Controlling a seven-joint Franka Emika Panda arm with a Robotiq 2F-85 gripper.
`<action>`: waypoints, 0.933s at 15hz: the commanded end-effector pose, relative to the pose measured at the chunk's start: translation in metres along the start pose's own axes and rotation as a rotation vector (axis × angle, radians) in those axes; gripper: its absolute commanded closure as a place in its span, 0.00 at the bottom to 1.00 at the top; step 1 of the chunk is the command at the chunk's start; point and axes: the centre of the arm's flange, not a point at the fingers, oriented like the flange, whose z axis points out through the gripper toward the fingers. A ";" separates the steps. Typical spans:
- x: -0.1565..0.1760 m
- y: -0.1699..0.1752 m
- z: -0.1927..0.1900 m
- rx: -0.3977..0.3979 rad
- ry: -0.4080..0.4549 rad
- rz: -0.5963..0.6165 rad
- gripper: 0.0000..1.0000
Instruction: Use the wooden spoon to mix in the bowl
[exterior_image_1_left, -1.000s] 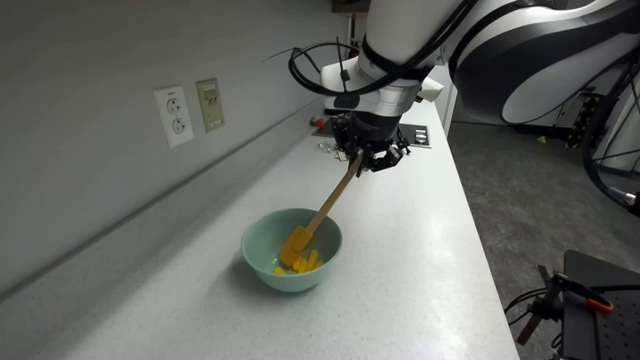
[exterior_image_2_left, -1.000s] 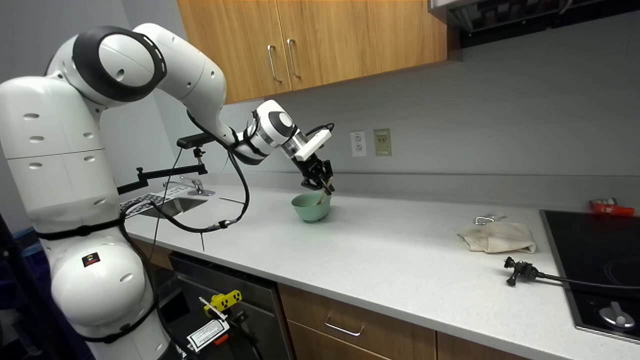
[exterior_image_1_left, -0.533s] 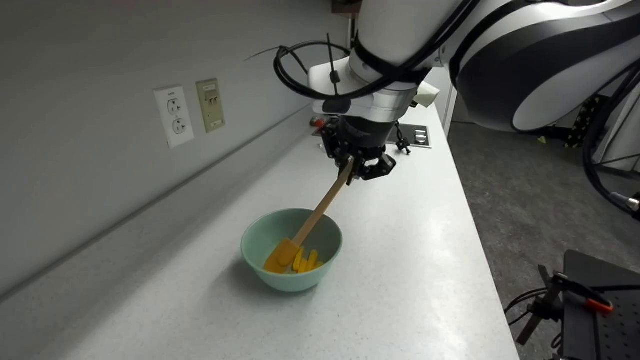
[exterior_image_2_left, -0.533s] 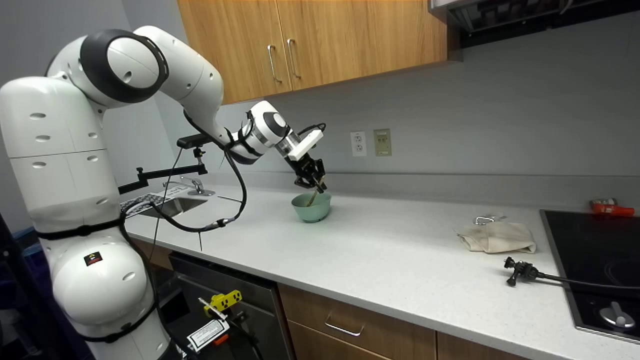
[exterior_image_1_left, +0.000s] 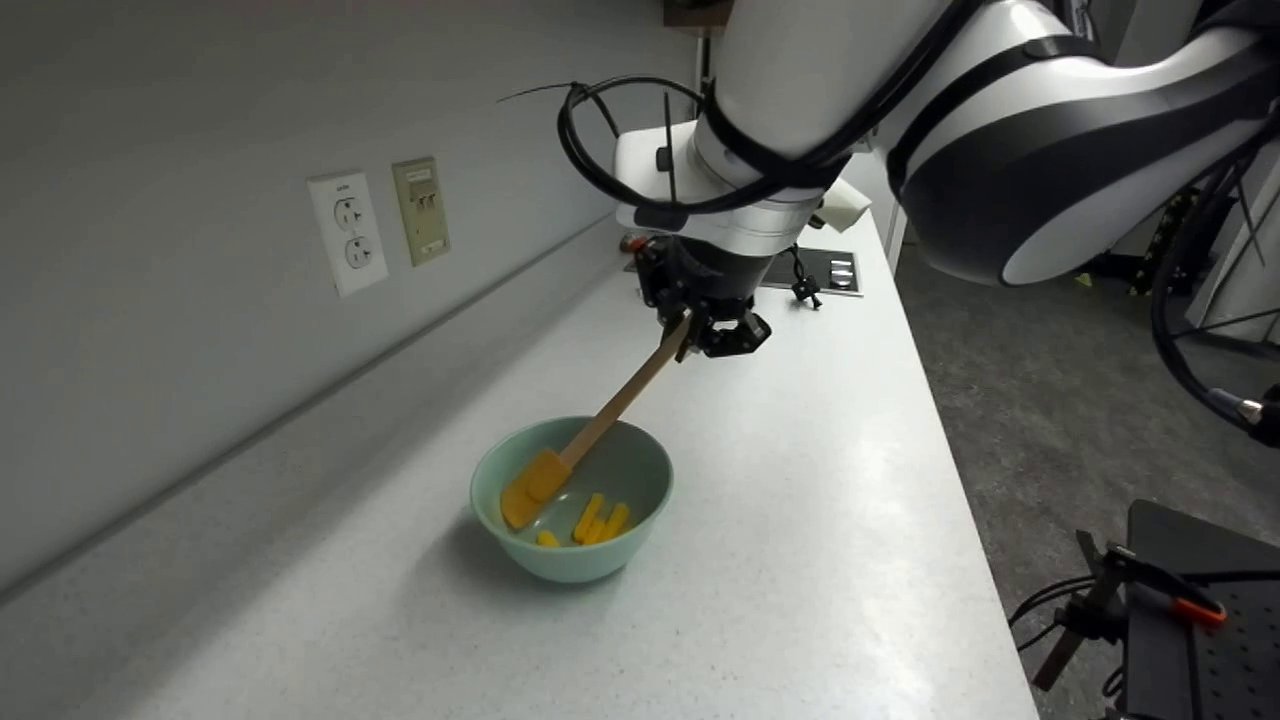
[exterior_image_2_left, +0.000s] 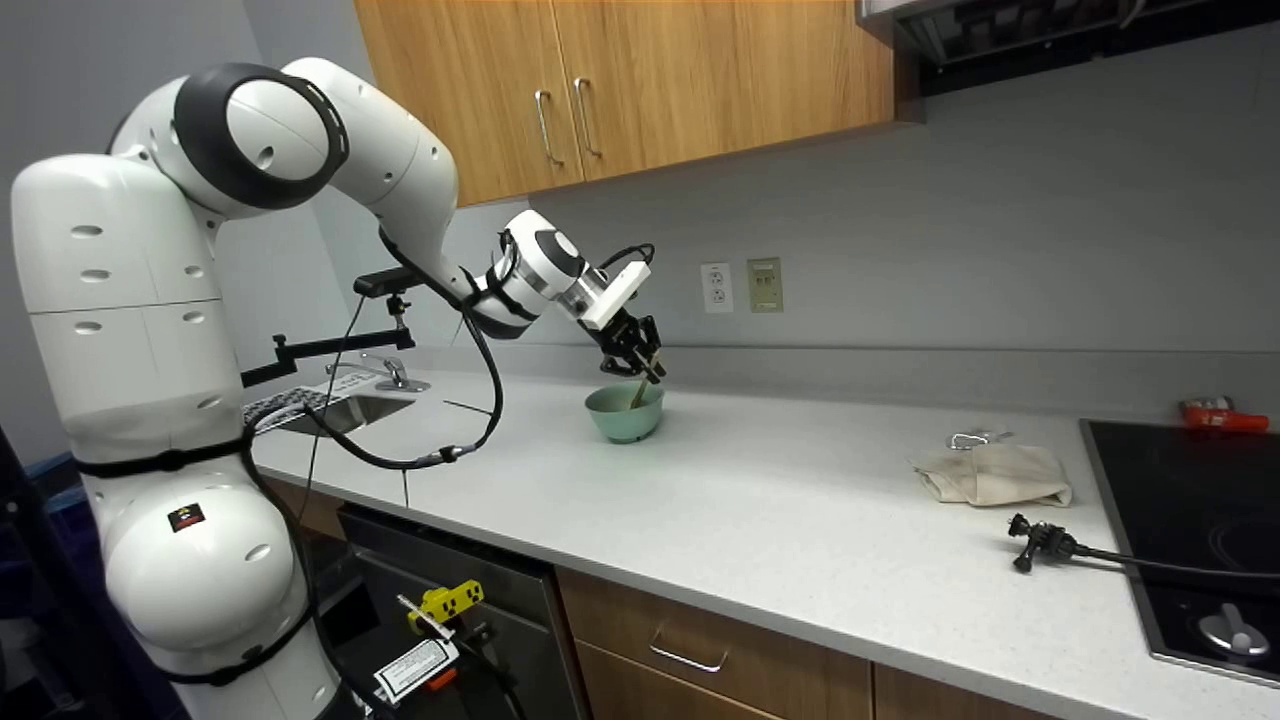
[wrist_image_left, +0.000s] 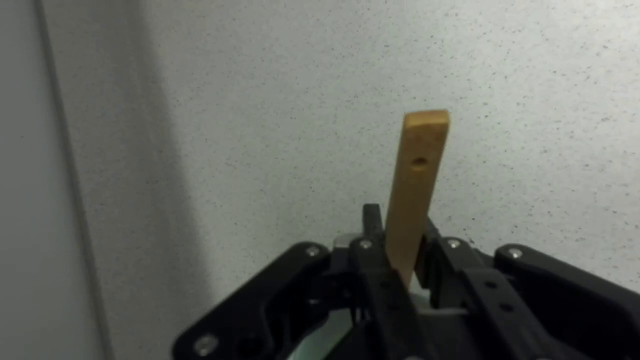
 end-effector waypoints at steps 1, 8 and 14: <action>-0.007 -0.005 0.009 -0.059 -0.012 -0.026 0.96; -0.017 -0.010 0.000 0.011 -0.001 -0.118 0.96; -0.006 -0.010 -0.015 0.303 0.079 -0.151 0.96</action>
